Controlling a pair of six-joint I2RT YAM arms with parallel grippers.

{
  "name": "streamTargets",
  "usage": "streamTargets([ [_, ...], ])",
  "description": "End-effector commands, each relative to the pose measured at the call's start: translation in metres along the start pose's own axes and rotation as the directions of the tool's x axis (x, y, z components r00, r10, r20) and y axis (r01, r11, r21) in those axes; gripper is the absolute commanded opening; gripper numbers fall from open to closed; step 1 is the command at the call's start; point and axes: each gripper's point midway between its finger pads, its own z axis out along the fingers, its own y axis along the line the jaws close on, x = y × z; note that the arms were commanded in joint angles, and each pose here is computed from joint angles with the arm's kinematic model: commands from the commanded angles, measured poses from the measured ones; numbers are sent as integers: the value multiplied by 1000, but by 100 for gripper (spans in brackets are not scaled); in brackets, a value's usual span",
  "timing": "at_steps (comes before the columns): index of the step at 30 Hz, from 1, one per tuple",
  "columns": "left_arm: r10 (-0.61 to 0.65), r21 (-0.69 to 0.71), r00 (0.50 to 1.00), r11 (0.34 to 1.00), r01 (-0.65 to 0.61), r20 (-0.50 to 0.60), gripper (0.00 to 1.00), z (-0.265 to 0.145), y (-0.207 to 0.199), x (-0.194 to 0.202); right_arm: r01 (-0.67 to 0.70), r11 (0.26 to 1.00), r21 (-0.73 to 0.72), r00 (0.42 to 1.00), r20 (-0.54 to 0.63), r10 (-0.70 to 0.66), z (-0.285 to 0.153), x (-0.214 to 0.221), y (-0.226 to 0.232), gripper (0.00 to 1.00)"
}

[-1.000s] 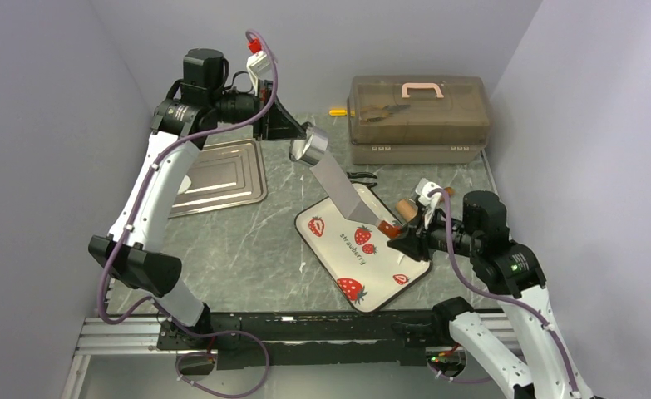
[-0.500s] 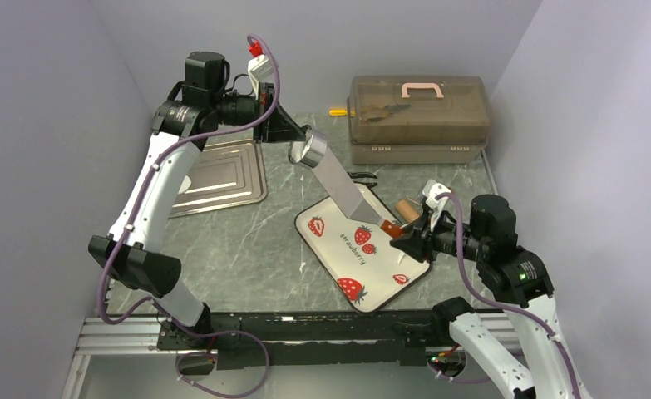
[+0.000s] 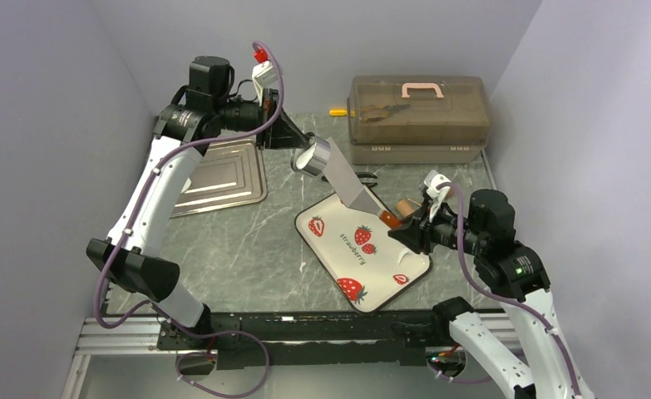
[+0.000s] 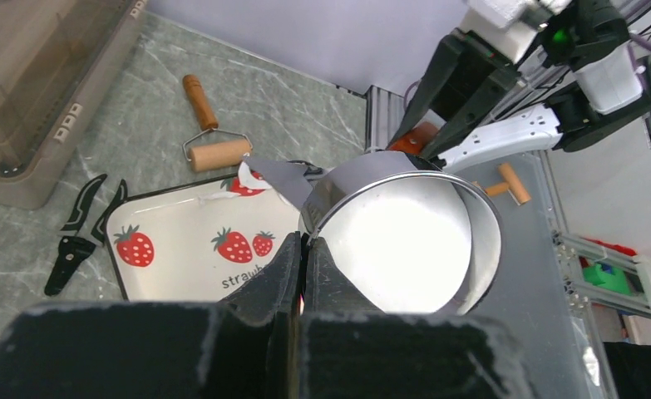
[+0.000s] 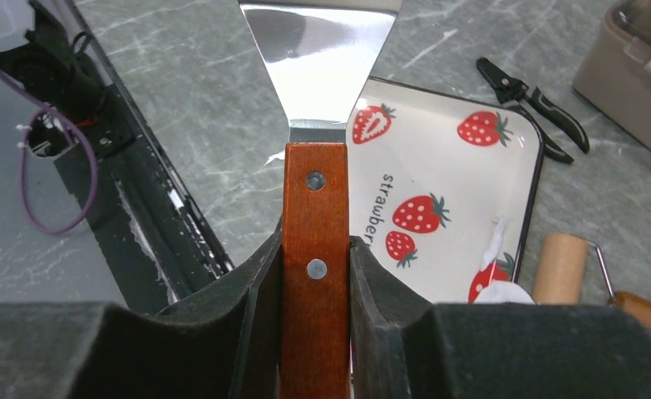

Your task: Roll out the dumpling wrappers from the dough

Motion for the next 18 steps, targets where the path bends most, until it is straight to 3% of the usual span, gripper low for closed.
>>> streamTargets([
  [1, 40, 40, 998, 998, -42, 52, 0, -11, -21, -21, -18, 996, 87, 1000, 12, 17, 6, -3, -20, 0],
  [11, 34, -52, 999, 998, -32, 34, 0, -14, 2, -17, -34, 994, 107, 998, -46, 39, 7, 19, -24, 0],
  [18, 74, -62, 997, 995, -73, 17, 0, -15, 5, -10, 71, 998, -3, 995, 70, -70, -10, -15, 7, 0],
])
